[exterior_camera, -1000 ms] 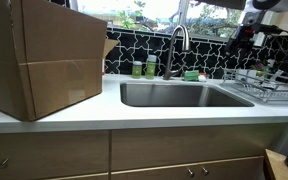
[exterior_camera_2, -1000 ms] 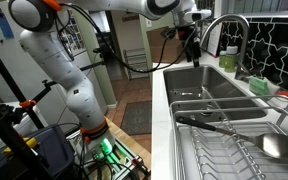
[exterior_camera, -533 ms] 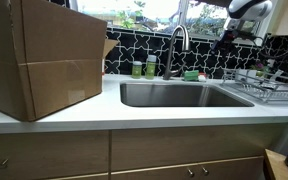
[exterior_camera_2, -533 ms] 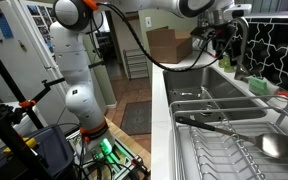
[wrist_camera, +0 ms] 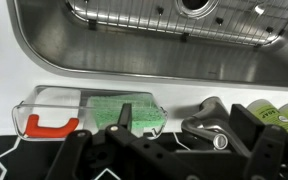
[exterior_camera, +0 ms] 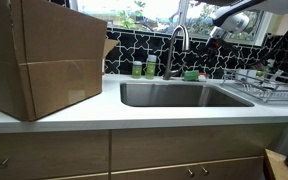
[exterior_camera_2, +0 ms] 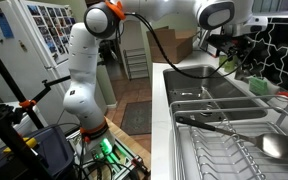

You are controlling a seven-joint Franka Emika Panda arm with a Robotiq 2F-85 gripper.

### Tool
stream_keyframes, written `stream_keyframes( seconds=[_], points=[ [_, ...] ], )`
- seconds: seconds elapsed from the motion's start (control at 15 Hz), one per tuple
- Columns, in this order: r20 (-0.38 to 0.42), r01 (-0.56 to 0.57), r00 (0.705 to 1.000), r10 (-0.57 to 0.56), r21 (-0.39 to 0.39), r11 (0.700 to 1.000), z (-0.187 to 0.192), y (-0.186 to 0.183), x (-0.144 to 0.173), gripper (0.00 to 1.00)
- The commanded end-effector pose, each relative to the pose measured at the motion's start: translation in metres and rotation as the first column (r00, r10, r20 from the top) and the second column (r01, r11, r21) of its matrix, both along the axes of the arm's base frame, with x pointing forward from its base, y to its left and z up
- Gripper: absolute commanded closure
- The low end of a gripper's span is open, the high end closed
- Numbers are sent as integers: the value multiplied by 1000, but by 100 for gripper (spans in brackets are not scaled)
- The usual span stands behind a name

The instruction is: Turn on the water faucet

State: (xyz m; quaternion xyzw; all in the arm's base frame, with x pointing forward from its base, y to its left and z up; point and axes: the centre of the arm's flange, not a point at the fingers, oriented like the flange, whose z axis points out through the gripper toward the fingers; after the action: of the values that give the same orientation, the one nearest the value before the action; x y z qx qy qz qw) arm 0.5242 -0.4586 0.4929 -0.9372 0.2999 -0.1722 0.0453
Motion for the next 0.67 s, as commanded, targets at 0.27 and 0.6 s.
stream_keyframes(
  seconds=[0.27,0.6],
  points=[
    [-9,-17,1000,17,42,999,-13,-11,22,0],
    [40,-47,998,46,45,998,-27,-17,51,0]
  ],
)
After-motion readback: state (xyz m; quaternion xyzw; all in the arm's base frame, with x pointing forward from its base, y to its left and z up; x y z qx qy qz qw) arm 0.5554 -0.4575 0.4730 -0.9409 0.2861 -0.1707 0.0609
